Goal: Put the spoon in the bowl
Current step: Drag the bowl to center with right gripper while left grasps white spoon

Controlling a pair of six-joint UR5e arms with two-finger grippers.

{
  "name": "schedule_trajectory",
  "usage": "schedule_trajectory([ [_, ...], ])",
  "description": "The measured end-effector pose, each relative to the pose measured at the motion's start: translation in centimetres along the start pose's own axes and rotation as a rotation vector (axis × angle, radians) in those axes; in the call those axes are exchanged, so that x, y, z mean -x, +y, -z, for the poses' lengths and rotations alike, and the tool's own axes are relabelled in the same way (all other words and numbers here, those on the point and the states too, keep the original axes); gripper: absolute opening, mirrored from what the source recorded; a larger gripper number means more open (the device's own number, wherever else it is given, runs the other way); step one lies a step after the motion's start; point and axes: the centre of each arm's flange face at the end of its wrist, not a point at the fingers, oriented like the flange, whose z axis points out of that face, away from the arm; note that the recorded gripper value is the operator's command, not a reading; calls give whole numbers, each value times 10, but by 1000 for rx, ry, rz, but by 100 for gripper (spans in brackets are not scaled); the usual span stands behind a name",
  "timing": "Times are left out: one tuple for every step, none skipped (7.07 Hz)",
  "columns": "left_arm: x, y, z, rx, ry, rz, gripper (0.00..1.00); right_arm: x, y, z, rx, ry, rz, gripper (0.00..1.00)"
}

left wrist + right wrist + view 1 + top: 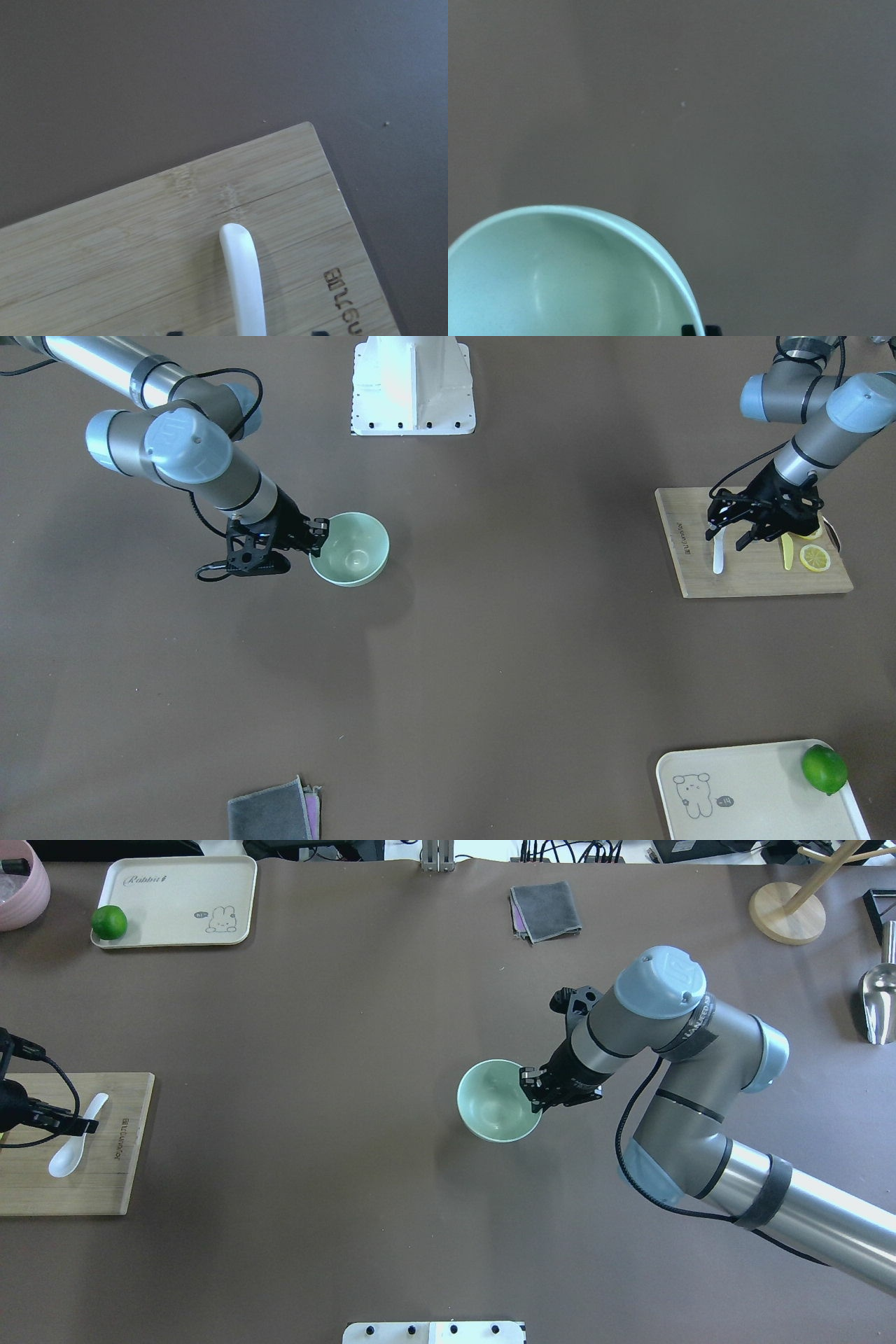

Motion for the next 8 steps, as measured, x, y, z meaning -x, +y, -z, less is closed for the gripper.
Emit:
schedule_trajectory([
  [-2, 1, -1, 2, 1, -3, 48, 17, 14, -11, -6, 1, 1, 0],
  [-4, 1, -3, 5, 4, -5, 47, 25, 23, -18, -6, 1, 3, 0],
  [-6, 2, -4, 9, 6, -6, 41, 29, 28, -21, -4, 0, 5, 0],
  [-8, 3, -6, 13, 8, -8, 23, 33, 32, -22, -1, -3, 9, 0],
  [-9, 4, -7, 14, 9, -9, 1, 39, 36, -23, 3, -8, 11, 0],
  [-9, 3, -7, 11, 6, -10, 0, 44, 40, -25, 9, -12, 10, 0],
  [-9, 2, -6, 5, 1, -11, 0, 47, 45, -28, 13, -13, 12, 0],
  [-11, 1, -5, 0, 1, -12, 0, 50, 48, -30, 15, -13, 15, 0],
])
